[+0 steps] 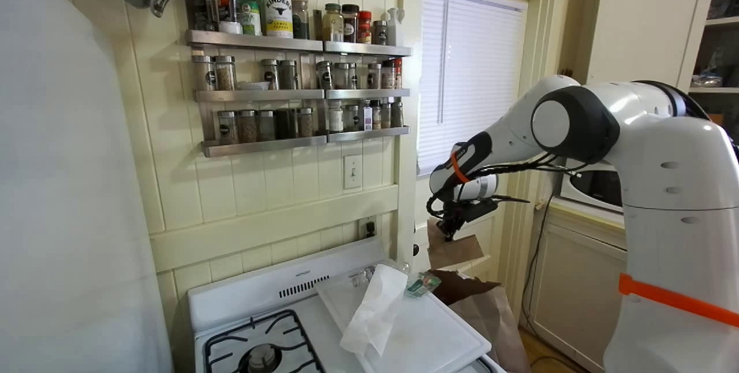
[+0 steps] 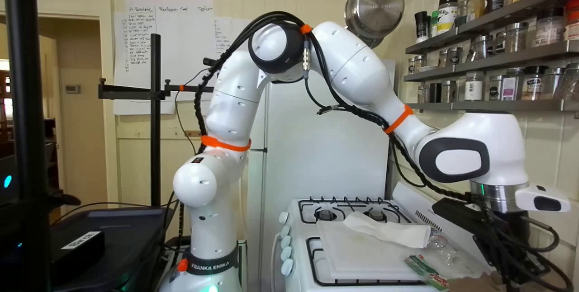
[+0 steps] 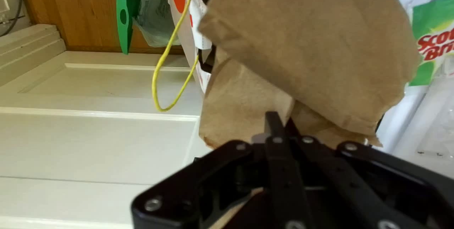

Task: Remove the small brown paper bag and the plastic from the white tray and put it in the big paper bag

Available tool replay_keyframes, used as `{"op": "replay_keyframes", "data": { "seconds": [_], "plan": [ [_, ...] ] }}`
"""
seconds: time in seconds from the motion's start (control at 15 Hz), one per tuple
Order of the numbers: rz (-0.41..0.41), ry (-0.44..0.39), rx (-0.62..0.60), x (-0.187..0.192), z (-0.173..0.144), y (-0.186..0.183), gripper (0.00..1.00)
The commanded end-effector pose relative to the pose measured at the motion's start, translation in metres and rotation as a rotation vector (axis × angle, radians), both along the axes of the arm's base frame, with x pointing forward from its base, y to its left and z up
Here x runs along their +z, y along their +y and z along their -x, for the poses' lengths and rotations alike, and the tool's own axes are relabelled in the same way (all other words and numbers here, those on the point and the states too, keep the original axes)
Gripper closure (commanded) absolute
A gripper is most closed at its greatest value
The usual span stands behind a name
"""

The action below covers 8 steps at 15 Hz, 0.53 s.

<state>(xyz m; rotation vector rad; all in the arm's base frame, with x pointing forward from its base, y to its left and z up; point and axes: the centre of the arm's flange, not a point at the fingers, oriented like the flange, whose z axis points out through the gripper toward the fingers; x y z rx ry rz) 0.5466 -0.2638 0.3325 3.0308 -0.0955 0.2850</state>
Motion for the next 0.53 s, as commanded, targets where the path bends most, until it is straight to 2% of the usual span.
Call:
{"op": "replay_keyframes", "data": {
  "seconds": [0.0, 0.47],
  "plan": [
    [0.005, 0.04, 0.052, -0.017, -0.007, -0.012, 1.0],
    [0.028, 0.102, 0.099, -0.057, -0.004, -0.012, 1.0]
  ]
}}
